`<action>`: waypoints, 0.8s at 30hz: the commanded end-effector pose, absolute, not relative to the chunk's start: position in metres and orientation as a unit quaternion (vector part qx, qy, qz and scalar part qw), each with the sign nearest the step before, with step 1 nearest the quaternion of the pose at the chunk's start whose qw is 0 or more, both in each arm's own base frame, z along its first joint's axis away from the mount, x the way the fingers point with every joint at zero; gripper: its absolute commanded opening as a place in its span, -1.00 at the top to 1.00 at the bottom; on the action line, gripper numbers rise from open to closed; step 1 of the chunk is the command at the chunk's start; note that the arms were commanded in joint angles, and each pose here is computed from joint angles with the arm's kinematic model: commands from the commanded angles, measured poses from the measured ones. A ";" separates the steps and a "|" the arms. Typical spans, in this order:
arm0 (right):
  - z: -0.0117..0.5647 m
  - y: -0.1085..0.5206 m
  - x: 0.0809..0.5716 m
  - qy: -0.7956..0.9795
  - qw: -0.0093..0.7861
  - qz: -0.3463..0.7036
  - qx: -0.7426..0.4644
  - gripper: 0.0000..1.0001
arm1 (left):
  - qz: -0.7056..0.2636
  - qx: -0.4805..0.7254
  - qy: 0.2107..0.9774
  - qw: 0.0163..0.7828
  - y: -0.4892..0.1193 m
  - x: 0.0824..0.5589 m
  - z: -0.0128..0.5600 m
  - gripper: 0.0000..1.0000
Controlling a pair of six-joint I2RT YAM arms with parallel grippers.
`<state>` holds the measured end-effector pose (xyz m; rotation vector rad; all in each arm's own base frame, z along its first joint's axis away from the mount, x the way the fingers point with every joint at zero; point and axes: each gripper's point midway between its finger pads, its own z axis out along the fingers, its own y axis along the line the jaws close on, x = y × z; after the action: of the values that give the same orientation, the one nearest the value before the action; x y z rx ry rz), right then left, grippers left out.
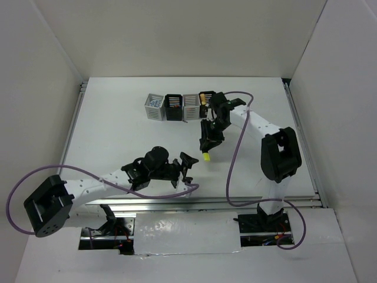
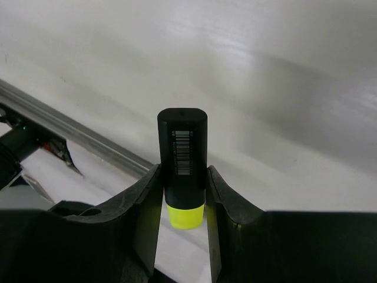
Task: Sort the stationery into containers
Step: Pick up the pen from the center of the board, then place the pen in the storage box.
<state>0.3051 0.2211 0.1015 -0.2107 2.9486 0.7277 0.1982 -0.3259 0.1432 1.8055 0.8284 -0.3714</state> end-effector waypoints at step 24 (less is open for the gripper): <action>0.119 0.267 0.249 0.960 -0.006 0.272 -0.072 1.00 | -0.031 0.821 0.189 0.538 -0.360 0.242 0.137 0.01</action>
<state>0.2575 0.2652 0.1016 -0.2325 3.0424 0.7986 0.2356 -0.3501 0.1183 1.9741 0.5522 -0.1227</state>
